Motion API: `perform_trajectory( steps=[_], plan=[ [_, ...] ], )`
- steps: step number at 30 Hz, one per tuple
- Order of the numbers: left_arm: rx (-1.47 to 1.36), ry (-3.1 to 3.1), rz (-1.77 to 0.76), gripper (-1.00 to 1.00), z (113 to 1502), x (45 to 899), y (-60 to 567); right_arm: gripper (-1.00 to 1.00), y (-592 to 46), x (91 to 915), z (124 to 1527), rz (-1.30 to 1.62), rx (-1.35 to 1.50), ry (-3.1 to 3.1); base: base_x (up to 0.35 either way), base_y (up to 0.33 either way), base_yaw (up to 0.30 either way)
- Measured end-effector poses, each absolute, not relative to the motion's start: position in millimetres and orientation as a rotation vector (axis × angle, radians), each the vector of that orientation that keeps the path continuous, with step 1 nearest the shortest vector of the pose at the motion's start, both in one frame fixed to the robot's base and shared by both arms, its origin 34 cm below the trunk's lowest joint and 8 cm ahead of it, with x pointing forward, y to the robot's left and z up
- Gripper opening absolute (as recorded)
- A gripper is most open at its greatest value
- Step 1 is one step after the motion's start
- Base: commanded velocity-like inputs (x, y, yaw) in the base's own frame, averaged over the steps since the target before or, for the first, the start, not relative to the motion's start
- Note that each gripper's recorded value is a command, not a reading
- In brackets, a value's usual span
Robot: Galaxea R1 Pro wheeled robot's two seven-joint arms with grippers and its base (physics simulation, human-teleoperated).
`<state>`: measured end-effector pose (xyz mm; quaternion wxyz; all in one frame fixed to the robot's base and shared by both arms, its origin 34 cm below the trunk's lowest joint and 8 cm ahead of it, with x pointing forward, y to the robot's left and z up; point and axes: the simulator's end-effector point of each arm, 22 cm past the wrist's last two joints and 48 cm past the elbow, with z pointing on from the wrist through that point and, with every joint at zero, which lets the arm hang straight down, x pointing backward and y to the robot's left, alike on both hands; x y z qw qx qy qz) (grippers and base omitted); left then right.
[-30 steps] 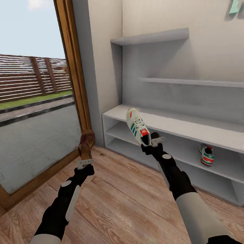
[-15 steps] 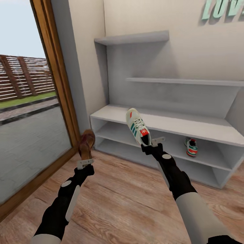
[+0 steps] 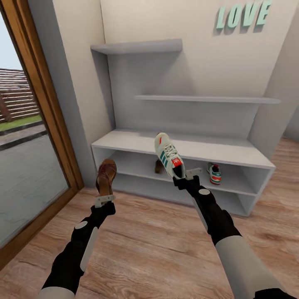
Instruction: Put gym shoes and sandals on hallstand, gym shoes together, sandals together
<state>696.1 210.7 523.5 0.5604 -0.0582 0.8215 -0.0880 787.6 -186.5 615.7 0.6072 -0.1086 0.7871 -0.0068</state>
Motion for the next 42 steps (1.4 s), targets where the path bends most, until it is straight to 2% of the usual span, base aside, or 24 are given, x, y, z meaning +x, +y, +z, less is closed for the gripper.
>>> perform_trajectory(
  steps=[10, 26, 34, 42],
  plan=[
    [-0.137, 1.936, -0.207, -1.0, 523.5, 696.1, 210.7, -1.0, -186.7, 787.7, 615.7, -0.016, -0.251, 1.819, 0.027, 0.301, -0.294],
    [-0.137, 1.936, -0.207, -1.0, 523.4, 696.0, 210.9, -1.0, -186.1, 787.7, 615.6, -0.015, -0.251, 1.819, 0.0, 0.302, -0.014],
    [-0.137, 1.936, -0.207, -1.0, 523.5, 696.0, 210.9, -1.0, -186.0, 787.7, 615.8, -0.015, -0.251, 1.819, 0.0, 0.058, -0.011],
    [-0.137, 1.936, -0.207, -1.0, 523.4, 696.1, 210.7, -1.0, -186.2, 787.7, 615.7, -0.015, -0.251, 1.819, 0.0, 0.003, -0.235]
  ],
)
